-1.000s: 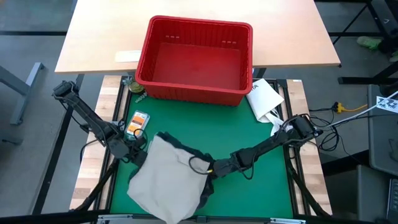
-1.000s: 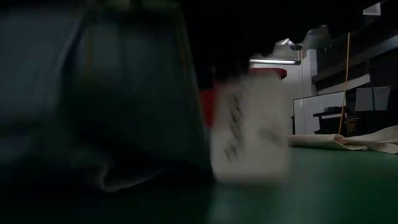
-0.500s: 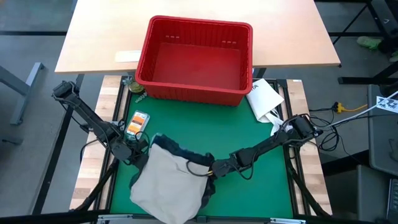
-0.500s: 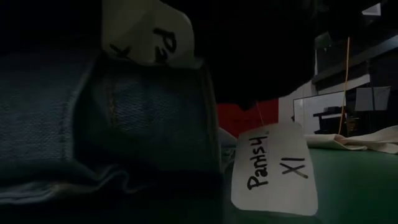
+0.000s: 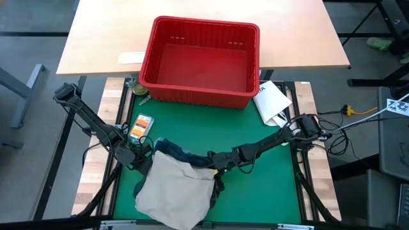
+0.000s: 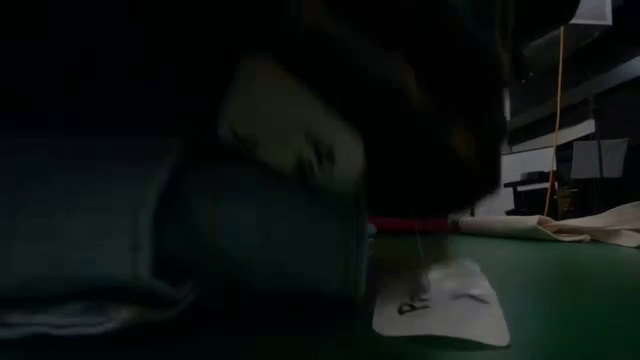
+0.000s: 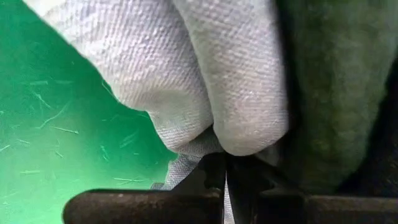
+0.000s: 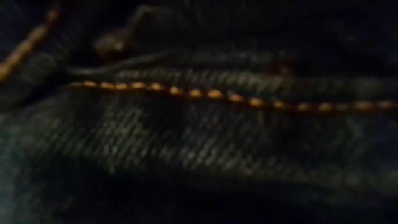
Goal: Fold Laundry from Bin
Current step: Put the stacked of clothes into red bin
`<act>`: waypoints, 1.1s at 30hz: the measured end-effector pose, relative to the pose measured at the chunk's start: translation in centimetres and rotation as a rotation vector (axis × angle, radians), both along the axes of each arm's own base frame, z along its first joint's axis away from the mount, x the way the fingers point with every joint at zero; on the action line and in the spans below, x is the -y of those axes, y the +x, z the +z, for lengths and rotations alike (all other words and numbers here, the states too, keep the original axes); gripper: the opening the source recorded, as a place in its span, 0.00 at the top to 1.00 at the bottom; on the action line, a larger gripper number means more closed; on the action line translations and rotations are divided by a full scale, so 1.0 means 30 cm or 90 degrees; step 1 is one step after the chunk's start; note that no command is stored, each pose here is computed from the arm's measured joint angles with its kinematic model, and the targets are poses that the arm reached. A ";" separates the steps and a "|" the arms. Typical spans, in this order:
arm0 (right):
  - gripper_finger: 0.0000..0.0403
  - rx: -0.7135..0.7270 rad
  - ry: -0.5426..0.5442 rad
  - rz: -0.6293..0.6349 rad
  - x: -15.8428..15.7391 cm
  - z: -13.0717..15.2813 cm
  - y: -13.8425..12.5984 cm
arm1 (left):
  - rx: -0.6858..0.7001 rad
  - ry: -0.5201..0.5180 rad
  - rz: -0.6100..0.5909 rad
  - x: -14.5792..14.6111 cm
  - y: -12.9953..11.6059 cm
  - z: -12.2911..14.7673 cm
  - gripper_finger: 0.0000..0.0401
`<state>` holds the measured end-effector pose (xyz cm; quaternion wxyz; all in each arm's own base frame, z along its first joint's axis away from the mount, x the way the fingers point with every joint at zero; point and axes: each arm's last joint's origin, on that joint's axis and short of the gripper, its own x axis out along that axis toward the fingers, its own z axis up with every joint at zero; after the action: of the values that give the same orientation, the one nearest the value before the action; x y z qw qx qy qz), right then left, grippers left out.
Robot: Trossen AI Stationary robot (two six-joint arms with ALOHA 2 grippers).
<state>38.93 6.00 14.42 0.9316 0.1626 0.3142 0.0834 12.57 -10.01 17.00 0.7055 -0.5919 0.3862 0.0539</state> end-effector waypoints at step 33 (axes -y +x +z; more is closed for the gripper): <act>0.72 -0.083 -0.099 -0.043 -0.048 -0.172 0.010 | -0.016 -0.019 -0.004 0.002 -0.002 -0.002 1.00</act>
<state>39.25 7.44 9.25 0.9214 0.1052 0.3737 0.0165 12.50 -10.07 16.94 0.6919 -0.6003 0.3975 0.0537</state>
